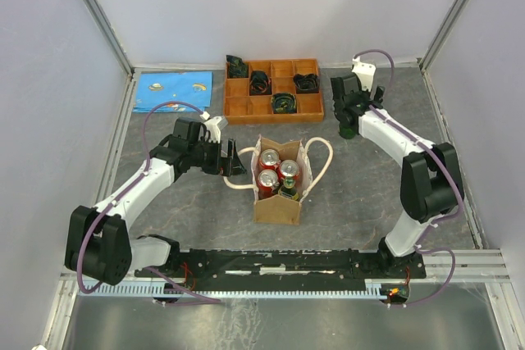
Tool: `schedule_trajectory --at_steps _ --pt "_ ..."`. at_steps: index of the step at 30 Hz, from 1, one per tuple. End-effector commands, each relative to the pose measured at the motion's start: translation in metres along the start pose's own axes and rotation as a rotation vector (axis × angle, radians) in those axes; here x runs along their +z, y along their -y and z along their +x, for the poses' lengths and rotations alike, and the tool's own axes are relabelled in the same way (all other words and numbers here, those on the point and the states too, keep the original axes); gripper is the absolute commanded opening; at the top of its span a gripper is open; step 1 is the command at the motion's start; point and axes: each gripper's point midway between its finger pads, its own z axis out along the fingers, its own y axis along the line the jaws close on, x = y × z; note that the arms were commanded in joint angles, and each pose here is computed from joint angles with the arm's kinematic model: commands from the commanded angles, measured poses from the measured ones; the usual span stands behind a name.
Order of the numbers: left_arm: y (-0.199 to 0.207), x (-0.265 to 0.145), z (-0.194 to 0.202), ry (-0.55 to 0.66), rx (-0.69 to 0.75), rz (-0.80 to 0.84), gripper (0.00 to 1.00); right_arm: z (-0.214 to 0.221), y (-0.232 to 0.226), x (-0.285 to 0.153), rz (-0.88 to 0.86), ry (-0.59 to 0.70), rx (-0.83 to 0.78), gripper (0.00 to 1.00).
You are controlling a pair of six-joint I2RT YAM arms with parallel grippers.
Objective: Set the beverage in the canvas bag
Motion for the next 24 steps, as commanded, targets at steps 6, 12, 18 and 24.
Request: schedule_trajectory --at_steps 6,12,18,24 --pt "0.006 -0.001 -0.017 0.047 0.055 0.018 0.95 0.004 0.006 0.011 0.021 0.032 0.083 0.88" --pt "0.005 -0.001 -0.015 0.053 0.06 0.017 0.95 0.007 0.006 0.009 -0.014 0.036 0.089 0.25" --pt "0.005 -0.003 -0.014 0.062 0.059 0.016 0.94 0.009 0.009 -0.002 -0.052 0.023 0.09 0.0" --pt "0.007 -0.007 -0.015 0.067 0.068 0.013 0.94 -0.015 0.006 -0.026 -0.138 0.038 0.129 0.0"
